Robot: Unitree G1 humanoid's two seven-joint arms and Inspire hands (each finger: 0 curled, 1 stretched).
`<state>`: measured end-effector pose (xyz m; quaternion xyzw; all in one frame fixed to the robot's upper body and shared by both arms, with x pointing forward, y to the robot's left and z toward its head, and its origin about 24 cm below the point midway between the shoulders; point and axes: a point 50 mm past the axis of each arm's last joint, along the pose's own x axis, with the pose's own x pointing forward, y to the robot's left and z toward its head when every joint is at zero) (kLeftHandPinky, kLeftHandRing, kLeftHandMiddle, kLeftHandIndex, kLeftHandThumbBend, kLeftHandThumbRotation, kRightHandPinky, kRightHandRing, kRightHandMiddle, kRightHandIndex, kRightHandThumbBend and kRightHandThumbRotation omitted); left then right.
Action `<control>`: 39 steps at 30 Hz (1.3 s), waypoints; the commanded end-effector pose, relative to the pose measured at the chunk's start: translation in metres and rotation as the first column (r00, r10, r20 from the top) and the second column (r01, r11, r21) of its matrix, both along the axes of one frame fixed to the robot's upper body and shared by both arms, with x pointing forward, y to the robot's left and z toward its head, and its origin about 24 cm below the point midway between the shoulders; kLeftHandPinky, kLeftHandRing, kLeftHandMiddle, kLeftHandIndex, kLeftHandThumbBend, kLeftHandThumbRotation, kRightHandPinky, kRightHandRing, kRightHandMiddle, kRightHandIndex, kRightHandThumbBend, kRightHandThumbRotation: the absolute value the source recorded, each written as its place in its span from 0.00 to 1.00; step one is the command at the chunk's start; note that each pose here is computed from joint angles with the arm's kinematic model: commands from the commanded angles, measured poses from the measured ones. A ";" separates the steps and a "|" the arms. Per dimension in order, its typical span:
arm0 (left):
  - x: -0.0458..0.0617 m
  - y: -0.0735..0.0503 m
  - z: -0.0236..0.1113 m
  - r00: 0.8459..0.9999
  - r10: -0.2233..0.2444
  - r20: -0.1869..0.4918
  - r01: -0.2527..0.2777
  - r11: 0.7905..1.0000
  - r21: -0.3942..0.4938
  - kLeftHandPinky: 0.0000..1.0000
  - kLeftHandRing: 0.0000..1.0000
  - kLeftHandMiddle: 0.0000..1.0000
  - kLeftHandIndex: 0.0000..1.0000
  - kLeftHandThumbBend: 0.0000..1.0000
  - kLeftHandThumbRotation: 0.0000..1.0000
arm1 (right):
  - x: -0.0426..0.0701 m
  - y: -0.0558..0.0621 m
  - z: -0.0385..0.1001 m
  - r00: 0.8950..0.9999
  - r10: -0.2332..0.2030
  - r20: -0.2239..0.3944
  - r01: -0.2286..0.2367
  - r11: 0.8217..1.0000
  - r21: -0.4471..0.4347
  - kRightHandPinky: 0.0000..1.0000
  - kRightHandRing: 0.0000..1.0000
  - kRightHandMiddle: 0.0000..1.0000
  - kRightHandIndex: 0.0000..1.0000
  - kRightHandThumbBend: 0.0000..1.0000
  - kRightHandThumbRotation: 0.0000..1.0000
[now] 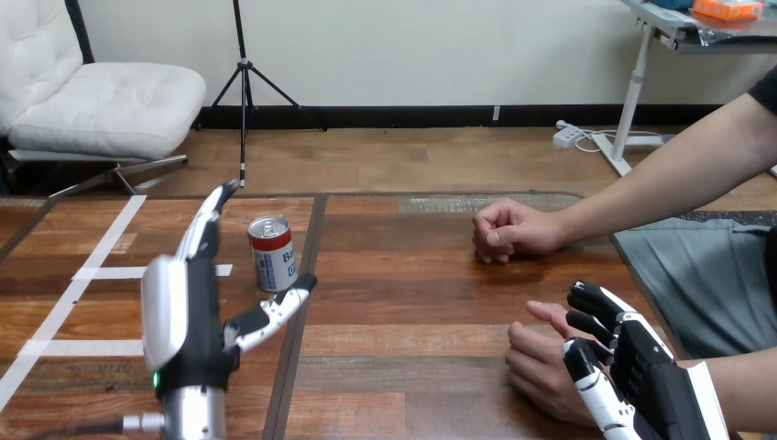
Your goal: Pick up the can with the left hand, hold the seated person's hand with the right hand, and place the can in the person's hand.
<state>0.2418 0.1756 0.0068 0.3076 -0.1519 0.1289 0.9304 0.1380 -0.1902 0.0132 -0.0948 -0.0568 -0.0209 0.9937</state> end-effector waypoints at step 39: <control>0.085 -0.008 0.082 0.973 -0.064 0.222 -0.087 0.791 0.606 0.69 0.79 0.82 0.78 0.52 0.21 | 0.016 0.006 0.005 0.996 0.050 0.080 -0.051 0.999 0.012 0.79 0.84 0.86 0.83 0.54 0.63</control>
